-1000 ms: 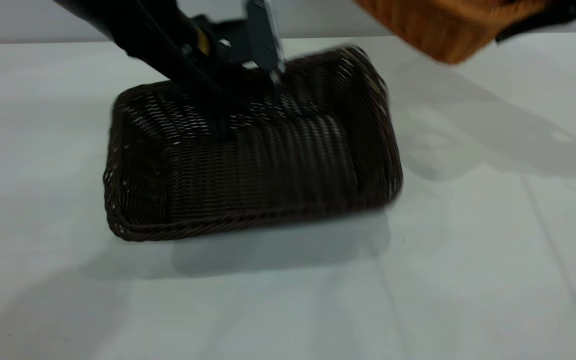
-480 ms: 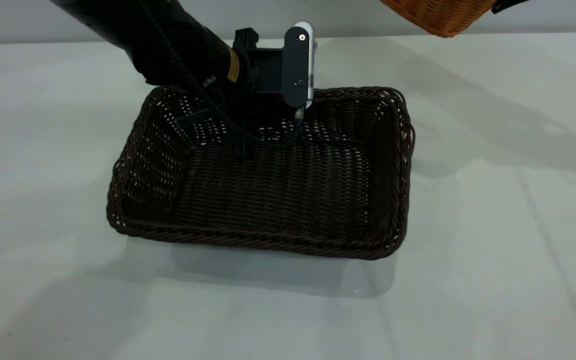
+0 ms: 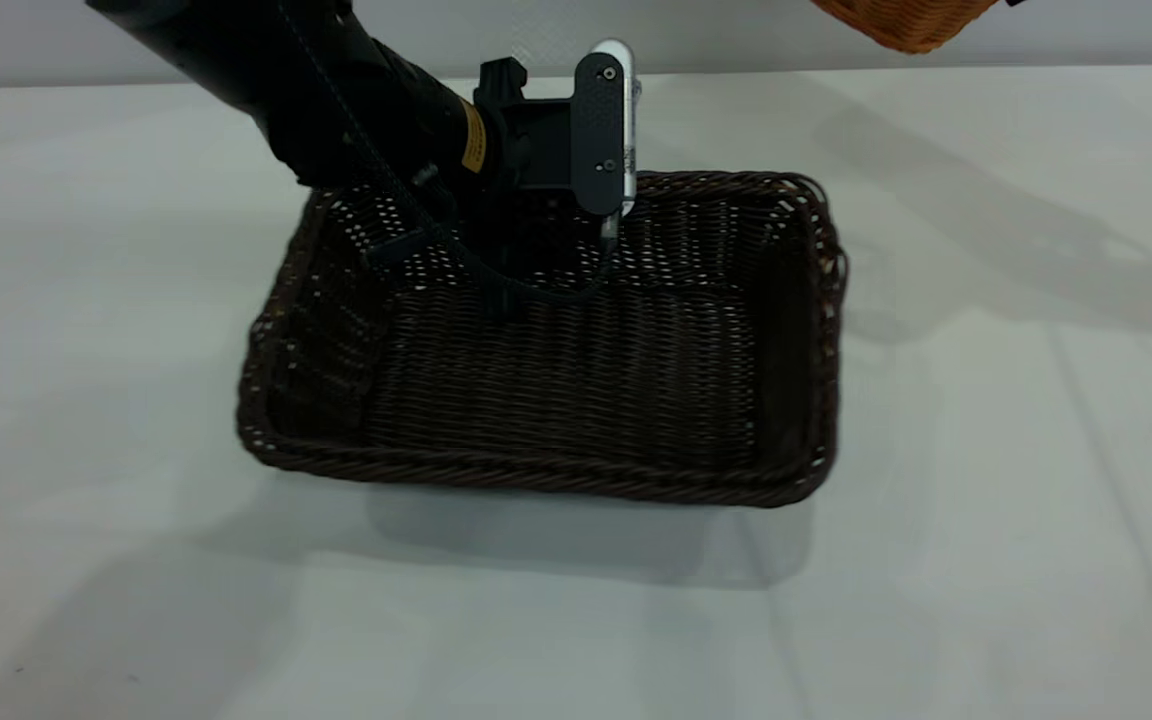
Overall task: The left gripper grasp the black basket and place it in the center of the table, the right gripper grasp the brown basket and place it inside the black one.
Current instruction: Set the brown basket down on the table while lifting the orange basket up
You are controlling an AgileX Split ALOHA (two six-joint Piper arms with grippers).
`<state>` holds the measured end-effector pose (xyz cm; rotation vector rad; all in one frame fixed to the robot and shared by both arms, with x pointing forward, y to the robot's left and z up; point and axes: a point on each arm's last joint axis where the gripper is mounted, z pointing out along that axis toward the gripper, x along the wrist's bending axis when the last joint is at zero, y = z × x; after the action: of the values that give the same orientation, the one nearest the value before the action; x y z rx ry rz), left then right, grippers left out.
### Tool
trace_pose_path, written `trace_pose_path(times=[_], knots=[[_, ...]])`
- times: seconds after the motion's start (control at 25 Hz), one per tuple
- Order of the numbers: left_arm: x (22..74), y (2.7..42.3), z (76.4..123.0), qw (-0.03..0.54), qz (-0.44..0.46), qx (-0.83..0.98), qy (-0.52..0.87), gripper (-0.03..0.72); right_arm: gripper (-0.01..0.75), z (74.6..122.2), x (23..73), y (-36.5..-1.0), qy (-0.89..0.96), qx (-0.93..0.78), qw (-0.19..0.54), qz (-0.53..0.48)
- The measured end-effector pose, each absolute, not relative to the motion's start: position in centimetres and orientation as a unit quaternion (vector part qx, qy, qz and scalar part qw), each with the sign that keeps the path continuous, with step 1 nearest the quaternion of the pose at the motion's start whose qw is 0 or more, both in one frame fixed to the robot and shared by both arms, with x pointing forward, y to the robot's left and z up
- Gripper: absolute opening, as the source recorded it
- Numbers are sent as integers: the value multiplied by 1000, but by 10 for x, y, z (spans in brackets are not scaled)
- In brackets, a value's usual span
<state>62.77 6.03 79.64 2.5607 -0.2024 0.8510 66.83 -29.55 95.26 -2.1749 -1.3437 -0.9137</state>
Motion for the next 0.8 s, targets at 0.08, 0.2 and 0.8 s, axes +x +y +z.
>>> trace_pose_path(times=[0.08, 0.2, 0.8], knots=[[628, 59, 796, 225, 310, 921, -69, 396, 123, 957, 670, -296, -489, -779, 209, -331], [628, 58, 797, 232, 313, 919, -67, 405, 123, 964, 674, -297, -495, -774, 201, -339], [630, 52, 804, 313, 295, 902, 50, 408, 125, 976, 679, -300, -510, -764, 190, -345]])
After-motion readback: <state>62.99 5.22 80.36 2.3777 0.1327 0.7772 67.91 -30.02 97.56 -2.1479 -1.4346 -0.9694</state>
